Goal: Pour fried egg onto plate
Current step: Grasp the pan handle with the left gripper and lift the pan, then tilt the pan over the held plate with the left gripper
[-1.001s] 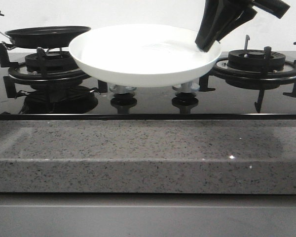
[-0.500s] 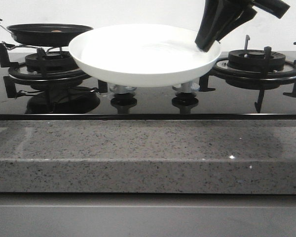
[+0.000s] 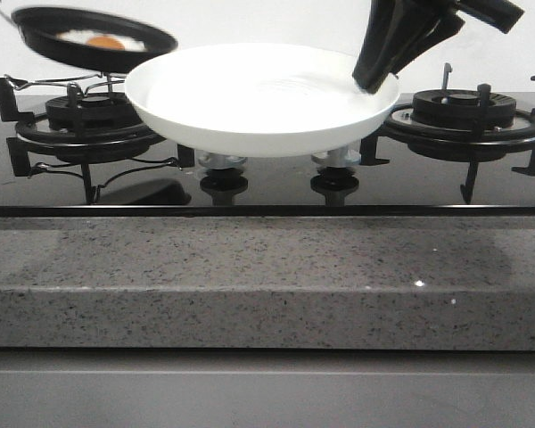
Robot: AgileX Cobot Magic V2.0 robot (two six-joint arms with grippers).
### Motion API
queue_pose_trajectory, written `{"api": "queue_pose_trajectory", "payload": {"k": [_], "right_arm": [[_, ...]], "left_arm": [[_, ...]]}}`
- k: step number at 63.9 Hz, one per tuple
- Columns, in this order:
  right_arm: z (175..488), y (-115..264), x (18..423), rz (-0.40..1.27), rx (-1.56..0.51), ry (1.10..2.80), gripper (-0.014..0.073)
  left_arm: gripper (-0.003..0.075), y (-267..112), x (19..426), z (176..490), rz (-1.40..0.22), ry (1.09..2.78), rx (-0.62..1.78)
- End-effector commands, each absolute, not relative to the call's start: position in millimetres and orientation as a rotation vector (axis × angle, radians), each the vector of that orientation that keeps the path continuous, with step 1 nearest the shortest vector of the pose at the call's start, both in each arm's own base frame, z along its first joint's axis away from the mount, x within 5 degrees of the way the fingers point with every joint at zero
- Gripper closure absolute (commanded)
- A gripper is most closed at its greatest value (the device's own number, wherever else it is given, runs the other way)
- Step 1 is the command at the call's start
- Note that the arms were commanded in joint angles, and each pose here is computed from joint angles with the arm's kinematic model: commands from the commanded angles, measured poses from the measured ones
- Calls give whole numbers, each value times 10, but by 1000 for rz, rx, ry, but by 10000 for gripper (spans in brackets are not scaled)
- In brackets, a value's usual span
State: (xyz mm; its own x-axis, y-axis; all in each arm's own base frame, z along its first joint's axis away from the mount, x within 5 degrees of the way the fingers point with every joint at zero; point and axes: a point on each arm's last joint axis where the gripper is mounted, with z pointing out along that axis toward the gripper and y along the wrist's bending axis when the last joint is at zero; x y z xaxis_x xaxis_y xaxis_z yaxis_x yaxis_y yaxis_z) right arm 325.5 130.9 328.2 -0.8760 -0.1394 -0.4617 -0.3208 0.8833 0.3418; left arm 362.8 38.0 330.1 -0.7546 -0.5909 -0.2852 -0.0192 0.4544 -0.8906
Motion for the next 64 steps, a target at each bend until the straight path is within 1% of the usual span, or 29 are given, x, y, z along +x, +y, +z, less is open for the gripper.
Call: {"api": "queue_pose_trajectory", "payload": {"k": [1, 8, 20, 33, 41, 50, 64], "right_arm": [[3533, 1298, 3213, 601, -328, 2508, 654], [3533, 1298, 3213, 601, -328, 2508, 654], [3533, 1298, 3213, 601, -328, 2508, 654], [3533, 1298, 3213, 601, -328, 2508, 654], [3533, 1298, 3213, 601, -328, 2508, 654], [3533, 1298, 3213, 601, -328, 2508, 654], [3533, 1298, 3213, 601, -328, 2508, 654]], "left_arm": [[739, 291, 3431, 3839, -1327, 1960, -386], [739, 249, 3301, 4004, -1277, 1928, -298], [739, 166, 3005, 4280, -1142, 1906, -154], [739, -8, 2751, 4513, -1022, 1865, -67], [739, -215, 2674, 4591, -1021, 1842, 12], [739, -511, 2619, 4629, -994, 1815, 167], [740, -871, 2552, 4617, -767, 1781, 412]]}}
